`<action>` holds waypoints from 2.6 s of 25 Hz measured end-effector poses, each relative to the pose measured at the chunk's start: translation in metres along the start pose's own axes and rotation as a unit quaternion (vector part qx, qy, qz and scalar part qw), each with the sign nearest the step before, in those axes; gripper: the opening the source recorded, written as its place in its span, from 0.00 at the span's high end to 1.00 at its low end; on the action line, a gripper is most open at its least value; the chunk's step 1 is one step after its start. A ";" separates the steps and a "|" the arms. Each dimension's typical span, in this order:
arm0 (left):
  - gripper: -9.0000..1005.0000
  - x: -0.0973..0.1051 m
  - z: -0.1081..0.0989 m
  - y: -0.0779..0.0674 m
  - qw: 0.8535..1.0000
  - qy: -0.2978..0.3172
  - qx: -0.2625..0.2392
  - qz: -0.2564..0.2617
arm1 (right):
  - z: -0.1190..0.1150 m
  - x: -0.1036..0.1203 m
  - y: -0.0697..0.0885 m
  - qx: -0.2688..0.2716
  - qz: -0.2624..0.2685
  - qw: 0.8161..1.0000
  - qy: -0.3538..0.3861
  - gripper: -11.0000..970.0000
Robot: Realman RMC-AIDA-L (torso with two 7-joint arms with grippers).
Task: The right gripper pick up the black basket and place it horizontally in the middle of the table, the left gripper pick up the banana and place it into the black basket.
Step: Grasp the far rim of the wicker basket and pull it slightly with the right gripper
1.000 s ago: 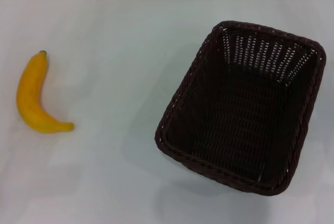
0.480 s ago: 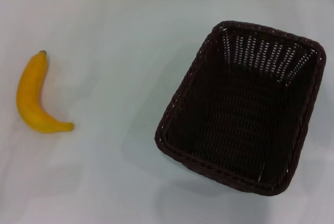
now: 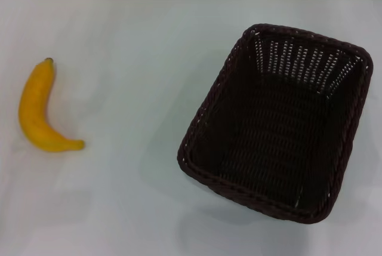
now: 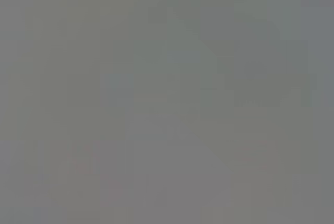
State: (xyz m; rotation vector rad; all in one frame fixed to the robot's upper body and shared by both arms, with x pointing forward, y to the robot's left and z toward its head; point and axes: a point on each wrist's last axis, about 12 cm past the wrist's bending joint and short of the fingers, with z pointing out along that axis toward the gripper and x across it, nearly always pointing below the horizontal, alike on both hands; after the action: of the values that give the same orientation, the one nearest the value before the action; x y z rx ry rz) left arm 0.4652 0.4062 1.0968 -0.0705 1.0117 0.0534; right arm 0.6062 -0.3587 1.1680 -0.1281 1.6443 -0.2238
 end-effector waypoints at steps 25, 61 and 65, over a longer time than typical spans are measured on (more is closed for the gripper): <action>0.13 0.005 0.010 -0.008 1.000 0.009 0.019 -0.008 | -0.011 -0.092 0.036 -0.329 -0.051 0.909 0.252 0.13; 0.14 0.009 0.008 -0.019 0.998 0.020 0.050 -0.021 | 0.034 -0.062 0.102 -0.415 -0.119 0.851 0.300 0.16; 0.14 0.009 0.007 -0.020 0.998 0.021 0.052 -0.022 | 0.033 -0.061 0.106 -0.420 -0.128 0.847 0.299 0.16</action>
State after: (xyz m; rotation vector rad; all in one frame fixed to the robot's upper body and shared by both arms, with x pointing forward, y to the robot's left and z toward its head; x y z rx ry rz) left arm 0.4776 0.3868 1.0935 0.0007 1.0532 -0.0408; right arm 0.6498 -0.2445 1.2016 -1.0403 2.2518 0.3148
